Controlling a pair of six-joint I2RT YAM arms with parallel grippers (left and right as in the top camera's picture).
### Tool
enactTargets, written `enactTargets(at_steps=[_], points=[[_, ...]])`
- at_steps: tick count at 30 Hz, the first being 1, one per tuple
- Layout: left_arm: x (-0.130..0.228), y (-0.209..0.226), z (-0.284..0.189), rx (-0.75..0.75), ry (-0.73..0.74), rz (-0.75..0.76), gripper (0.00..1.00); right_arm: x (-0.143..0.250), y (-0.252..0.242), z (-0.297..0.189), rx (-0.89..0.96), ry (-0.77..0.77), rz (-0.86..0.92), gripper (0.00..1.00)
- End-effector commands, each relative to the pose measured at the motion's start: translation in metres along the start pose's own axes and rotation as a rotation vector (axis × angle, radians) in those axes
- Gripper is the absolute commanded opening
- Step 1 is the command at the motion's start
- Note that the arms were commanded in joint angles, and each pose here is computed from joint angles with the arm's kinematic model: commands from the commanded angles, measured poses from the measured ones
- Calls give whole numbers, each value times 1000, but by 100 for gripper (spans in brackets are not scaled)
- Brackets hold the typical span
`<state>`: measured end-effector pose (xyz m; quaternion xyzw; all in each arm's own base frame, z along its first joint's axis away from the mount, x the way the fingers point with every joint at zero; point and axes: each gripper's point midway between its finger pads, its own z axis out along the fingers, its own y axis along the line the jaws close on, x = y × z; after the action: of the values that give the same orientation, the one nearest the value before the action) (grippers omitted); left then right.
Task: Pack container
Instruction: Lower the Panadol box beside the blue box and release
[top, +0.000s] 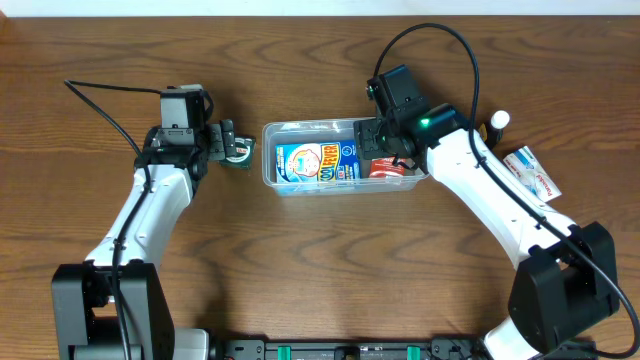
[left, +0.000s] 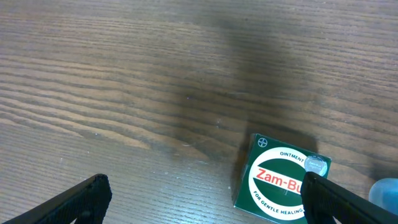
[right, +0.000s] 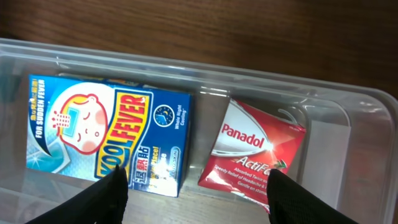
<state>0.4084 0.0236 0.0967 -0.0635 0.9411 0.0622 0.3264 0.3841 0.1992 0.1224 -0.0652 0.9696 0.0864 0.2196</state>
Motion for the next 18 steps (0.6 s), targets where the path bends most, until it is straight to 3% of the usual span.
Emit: enactTargets(at_steps=[1,6,10,13,15,18], points=[[-6,2,-1,-5,-11,-6,98,-8,-1,-6,16,-28,-33,70],[-6,2,-1,-5,-11,-6,98,-6,-4,-6,22,-16,-24,65],[-6,2,-1,-5,-11,-6,98,0,-12,-6,46,12,-8,42],[-6,2,-1,-5,-11,-6,98,-1,-15,-6,59,7,15,12],[-6,2,-1,-5,-11,-6,98,-2,-17,-6,74,1,41,1],[-6,2,-1,-5,-11,-6,98,-1,-24,-4,112,1,79,1]])
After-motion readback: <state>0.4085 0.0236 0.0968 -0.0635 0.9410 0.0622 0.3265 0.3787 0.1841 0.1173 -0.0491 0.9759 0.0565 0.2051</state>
